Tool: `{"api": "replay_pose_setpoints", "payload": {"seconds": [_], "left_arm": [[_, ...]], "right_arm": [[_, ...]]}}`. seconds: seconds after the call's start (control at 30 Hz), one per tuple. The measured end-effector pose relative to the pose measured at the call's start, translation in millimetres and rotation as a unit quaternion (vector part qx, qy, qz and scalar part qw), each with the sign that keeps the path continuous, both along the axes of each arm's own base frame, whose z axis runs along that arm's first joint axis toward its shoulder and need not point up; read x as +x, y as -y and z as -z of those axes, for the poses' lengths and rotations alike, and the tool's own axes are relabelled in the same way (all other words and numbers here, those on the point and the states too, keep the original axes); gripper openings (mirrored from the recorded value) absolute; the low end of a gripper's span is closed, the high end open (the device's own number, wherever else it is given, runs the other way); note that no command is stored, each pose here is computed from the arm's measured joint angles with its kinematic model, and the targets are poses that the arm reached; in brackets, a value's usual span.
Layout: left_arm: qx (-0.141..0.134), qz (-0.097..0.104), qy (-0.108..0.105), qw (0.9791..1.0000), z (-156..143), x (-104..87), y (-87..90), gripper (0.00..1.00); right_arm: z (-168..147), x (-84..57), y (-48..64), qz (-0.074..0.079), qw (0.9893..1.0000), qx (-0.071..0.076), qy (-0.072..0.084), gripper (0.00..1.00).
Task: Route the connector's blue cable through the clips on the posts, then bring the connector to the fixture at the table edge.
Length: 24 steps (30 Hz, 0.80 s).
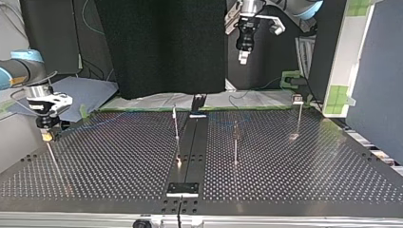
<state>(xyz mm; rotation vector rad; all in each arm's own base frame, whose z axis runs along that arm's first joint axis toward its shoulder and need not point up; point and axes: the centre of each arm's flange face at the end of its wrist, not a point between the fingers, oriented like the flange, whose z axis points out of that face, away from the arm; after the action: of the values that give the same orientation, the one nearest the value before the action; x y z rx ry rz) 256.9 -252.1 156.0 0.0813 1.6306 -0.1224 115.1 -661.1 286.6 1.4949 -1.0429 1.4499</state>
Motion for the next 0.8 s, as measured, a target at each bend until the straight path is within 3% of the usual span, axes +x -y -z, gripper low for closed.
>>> {"api": "replay_pose_setpoints", "payload": {"seconds": [0.8], "left_arm": [[-0.003, -0.007, 0.006, 1.0, -1.6, 4.8, -2.8, 1.0]], "right_arm": [[0.0, 0.0, 0.0, 0.0, 1.0, 0.0, 0.0, 0.67]]}}
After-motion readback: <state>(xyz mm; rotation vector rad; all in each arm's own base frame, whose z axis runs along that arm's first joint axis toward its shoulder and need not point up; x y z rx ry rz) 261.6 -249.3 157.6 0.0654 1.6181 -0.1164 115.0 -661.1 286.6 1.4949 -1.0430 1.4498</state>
